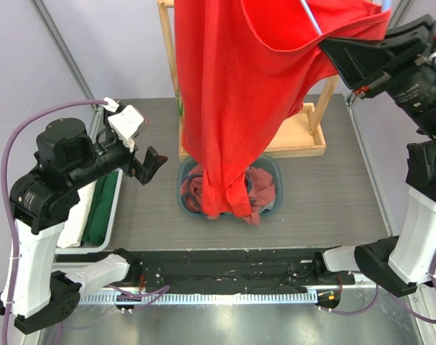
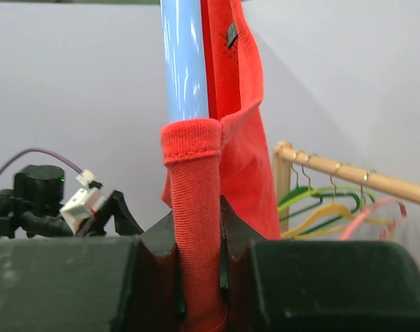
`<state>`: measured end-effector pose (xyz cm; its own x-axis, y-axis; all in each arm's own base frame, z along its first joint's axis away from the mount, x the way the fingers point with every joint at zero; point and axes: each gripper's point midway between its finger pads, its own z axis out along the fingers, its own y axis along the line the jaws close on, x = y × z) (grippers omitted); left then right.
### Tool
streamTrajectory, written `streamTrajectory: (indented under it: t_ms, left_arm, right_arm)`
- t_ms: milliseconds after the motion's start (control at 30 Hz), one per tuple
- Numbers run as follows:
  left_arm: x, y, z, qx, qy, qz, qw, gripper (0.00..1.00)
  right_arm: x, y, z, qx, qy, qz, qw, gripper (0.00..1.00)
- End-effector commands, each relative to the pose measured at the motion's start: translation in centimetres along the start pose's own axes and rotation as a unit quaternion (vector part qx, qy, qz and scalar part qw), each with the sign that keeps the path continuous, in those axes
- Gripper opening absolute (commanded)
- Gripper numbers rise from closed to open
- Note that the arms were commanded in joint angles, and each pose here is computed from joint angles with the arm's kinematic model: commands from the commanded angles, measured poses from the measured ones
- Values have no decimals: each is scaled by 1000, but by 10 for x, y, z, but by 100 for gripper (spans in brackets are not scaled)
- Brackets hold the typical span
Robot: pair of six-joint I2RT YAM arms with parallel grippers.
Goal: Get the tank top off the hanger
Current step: Pick up the hanger from the clothesline, then remove the tank top from the hanger.
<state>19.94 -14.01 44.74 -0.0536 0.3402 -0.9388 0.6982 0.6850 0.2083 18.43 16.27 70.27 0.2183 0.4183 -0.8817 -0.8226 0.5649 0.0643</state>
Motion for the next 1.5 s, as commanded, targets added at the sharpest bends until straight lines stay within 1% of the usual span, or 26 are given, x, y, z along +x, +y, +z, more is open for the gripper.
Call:
streamTrajectory:
  t_ms: [0, 167, 267, 400, 567, 800, 1167, 1267, 1333, 1367, 1400, 1467]
  left_arm:
    - [-7, -1, 0, 3, -15, -5, 1000, 100]
    - [-10, -1, -3, 2, -20, -9, 1000, 100]
    - [-10, -1, -6, 3, -21, -9, 1000, 100]
    - [-8, -2, -6, 3, -19, -12, 1000, 100]
    - [-11, -1, -4, 6, -22, -13, 1000, 100]
    - [-7, -1, 0, 6, -14, -15, 1000, 100]
    - [-8, 0, 2, 6, -15, -16, 1000, 100]
    - [-6, -1, -1, 6, -15, -15, 1000, 100]
    - [-5, 0, -2, 4, -14, -11, 1000, 100]
    - [-5, 0, -3, 3, -15, -12, 1000, 100]
    - [-3, -1, -3, 4, -12, -11, 1000, 100]
    - [-4, 0, -4, 2, -13, -10, 1000, 100]
  right_arm:
    - [-78, 59, -16, -87, -130, -56, 986, 1]
    - [-82, 56, -6, -102, -142, -46, 984, 1]
    - [-72, 49, 1, -105, -128, -41, 985, 1]
    - [-52, 30, 9, -81, -102, -45, 990, 1]
    - [-44, 9, 22, -59, -99, -52, 992, 1]
    - [-65, 15, 22, -65, -134, -69, 986, 1]
    - [-67, 17, 20, -63, -135, -74, 986, 1]
    - [-57, 14, 20, -60, -116, -69, 989, 1]
    - [-40, 5, 23, -52, -91, -62, 993, 1]
    - [-40, 10, 17, -54, -87, -65, 993, 1]
    - [-21, -1, 21, -46, -63, -52, 996, 1]
    - [-15, 1, 12, -39, -52, -62, 996, 1]
